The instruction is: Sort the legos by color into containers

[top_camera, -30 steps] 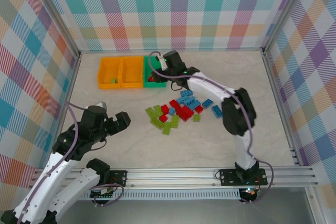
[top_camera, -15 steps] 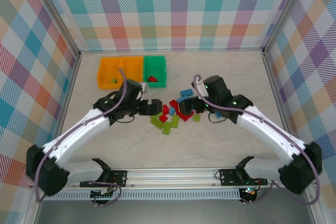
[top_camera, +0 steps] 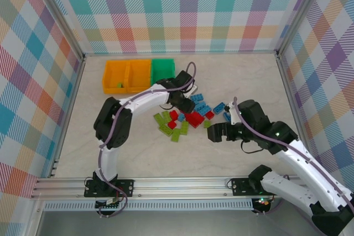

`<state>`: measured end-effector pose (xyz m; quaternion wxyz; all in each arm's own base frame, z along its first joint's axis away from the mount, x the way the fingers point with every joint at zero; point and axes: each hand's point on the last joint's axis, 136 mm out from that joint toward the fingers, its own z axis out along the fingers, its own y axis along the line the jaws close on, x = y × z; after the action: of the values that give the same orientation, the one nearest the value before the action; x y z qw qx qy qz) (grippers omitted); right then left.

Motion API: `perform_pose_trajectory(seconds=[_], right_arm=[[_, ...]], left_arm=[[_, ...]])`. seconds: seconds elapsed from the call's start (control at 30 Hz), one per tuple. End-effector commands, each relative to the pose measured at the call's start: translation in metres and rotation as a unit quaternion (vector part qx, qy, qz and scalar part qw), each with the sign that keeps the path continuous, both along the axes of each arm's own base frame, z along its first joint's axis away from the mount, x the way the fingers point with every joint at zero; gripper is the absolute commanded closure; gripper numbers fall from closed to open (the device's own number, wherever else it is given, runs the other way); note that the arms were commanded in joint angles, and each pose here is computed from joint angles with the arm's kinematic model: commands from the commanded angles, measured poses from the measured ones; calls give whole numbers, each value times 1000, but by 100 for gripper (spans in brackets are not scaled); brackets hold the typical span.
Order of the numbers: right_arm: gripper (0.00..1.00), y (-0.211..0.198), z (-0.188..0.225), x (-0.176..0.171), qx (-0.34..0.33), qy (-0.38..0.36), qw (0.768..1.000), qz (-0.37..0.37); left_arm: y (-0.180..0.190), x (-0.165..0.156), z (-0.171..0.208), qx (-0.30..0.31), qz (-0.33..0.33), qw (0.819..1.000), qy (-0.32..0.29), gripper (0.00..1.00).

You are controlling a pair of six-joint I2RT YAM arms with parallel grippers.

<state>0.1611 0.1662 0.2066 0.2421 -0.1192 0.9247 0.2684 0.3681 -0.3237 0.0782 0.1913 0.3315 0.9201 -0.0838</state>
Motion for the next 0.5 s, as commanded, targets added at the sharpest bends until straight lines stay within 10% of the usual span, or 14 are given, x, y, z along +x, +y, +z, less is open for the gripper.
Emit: perform_pose_trajectory(seconds=[0.0, 0.47], right_arm=[[0, -10, -4, -16, 9, 27, 999, -23], [0, -10, -1, -14, 33, 25, 998, -46]], left_arm=[[-16, -1, -1, -1, -62, 998, 9, 43], [-11, 16, -39, 7, -71, 996, 62, 57]])
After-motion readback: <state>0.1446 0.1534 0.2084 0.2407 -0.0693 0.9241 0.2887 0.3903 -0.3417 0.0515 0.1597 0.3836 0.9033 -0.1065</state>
